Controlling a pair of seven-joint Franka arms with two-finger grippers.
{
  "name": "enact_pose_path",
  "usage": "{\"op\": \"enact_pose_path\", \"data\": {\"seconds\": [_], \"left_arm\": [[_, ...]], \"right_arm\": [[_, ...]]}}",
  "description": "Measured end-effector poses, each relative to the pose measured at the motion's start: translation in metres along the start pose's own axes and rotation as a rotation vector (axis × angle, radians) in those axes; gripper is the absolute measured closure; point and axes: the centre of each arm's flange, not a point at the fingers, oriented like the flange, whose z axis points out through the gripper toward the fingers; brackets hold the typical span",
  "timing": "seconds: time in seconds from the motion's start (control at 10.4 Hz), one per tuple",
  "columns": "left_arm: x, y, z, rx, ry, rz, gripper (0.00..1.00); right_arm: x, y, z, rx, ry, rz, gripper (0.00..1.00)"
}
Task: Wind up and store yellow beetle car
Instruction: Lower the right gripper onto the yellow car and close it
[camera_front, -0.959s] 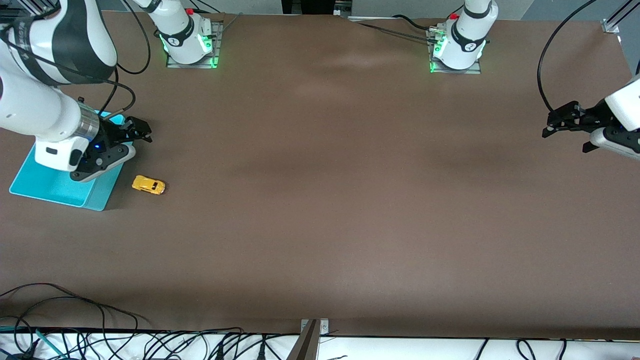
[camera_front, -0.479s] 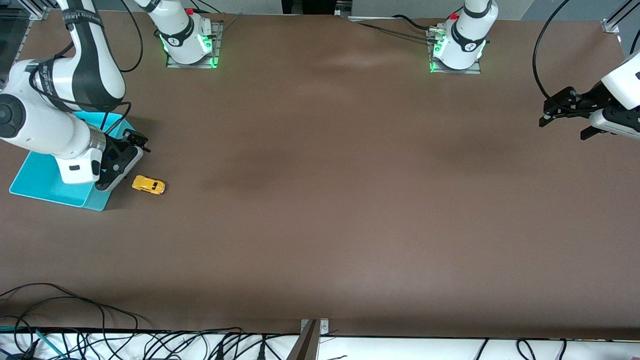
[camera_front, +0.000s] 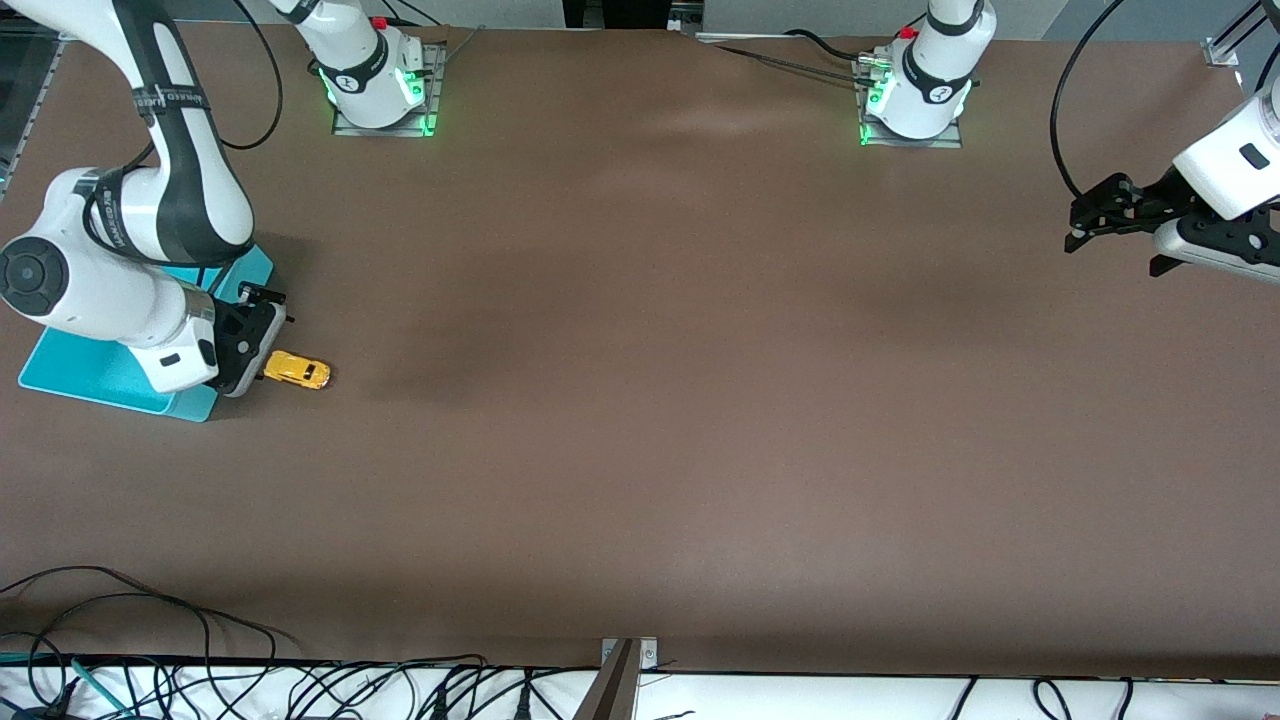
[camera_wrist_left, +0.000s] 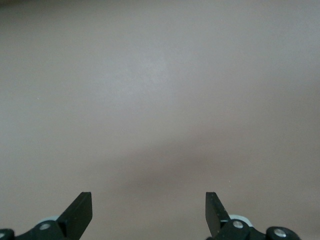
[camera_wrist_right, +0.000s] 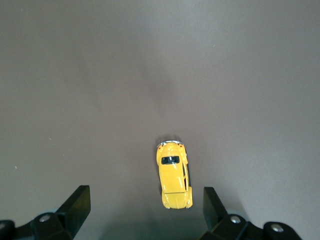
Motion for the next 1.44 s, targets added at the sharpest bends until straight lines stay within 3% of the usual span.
{"op": "enact_pose_path", "data": {"seconds": [0.48, 1.25, 1.34, 1.44], "left_arm": [[-0.004, 0.003, -0.005, -0.007, -0.03, -0.061, 0.0], [-0.002, 0.01, -0.004, -0.005, -0.034, -0.077, 0.0], [-0.002, 0.01, -0.004, -0.005, -0.034, -0.078, 0.0], [-0.002, 0.009, -0.003, -0.004, -0.034, -0.078, 0.0]], "right_arm": [[-0.024, 0.021, 0.057, -0.016, 0.017, -0.12, 0.0], [-0.045, 0.015, 0.131, -0.047, 0.031, -0.164, 0.0], [-0.045, 0.014, 0.132, -0.05, 0.031, -0.175, 0.01], [-0.045, 0.015, 0.131, -0.052, 0.031, -0.185, 0.09]]}}
